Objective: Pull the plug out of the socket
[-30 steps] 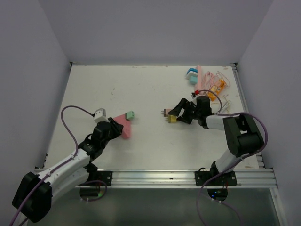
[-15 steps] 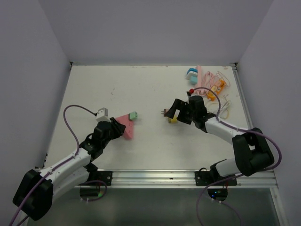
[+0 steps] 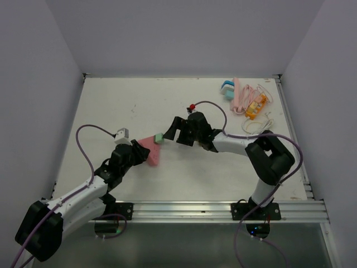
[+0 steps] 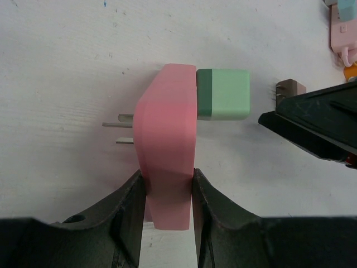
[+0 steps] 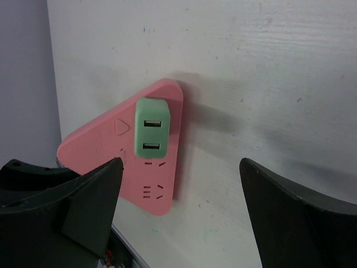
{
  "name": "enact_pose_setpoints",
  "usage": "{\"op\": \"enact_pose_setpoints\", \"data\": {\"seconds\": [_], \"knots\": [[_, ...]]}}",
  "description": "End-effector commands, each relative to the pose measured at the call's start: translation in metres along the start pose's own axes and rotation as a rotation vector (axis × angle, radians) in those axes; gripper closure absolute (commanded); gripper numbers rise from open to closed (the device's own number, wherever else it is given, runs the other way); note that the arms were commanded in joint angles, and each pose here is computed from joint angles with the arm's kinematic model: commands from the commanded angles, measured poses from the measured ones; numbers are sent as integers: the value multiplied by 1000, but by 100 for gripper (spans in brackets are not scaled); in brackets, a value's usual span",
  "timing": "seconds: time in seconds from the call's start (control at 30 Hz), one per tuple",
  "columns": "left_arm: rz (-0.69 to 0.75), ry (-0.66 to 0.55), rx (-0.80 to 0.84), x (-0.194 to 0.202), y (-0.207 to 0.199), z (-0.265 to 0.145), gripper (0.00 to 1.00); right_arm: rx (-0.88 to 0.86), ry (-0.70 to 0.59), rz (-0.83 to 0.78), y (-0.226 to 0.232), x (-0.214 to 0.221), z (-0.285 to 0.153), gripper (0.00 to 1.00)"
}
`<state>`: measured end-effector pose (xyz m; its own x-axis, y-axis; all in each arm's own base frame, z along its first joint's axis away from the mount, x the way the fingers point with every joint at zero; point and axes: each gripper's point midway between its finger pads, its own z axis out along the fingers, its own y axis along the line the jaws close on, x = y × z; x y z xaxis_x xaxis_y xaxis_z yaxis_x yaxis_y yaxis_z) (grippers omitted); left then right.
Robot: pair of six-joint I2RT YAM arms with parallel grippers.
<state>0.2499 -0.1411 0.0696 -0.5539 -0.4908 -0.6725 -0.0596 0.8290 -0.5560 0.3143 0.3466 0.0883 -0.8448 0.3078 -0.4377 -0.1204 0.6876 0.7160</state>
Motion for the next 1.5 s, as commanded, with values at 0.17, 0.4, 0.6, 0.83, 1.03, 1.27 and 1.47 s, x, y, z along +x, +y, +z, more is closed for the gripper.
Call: {"op": "enact_pose_setpoints", "data": {"seconds": [0.17,0.4,0.6,0.83,1.03,1.27,1.47], "knots": [[27,-9,43,-1,-6,1,100,-105,4,37,39,-3,38,15],[29,-2,48,1,-7,2,100,-135,57,51,39,14,55,23],[27,-3,45,0,-7,2,100,-147,71,72,33,23,59,58],[13,-4,71,0,-12,3,79,-157,61,73,34,26,51,100],[-4,7,88,3,-16,6,42,-170,48,103,37,30,45,100],[-25,13,65,5,-13,12,40,-181,24,115,43,32,42,100],[-39,13,39,6,-9,17,67,-179,27,115,43,35,39,100]]}}
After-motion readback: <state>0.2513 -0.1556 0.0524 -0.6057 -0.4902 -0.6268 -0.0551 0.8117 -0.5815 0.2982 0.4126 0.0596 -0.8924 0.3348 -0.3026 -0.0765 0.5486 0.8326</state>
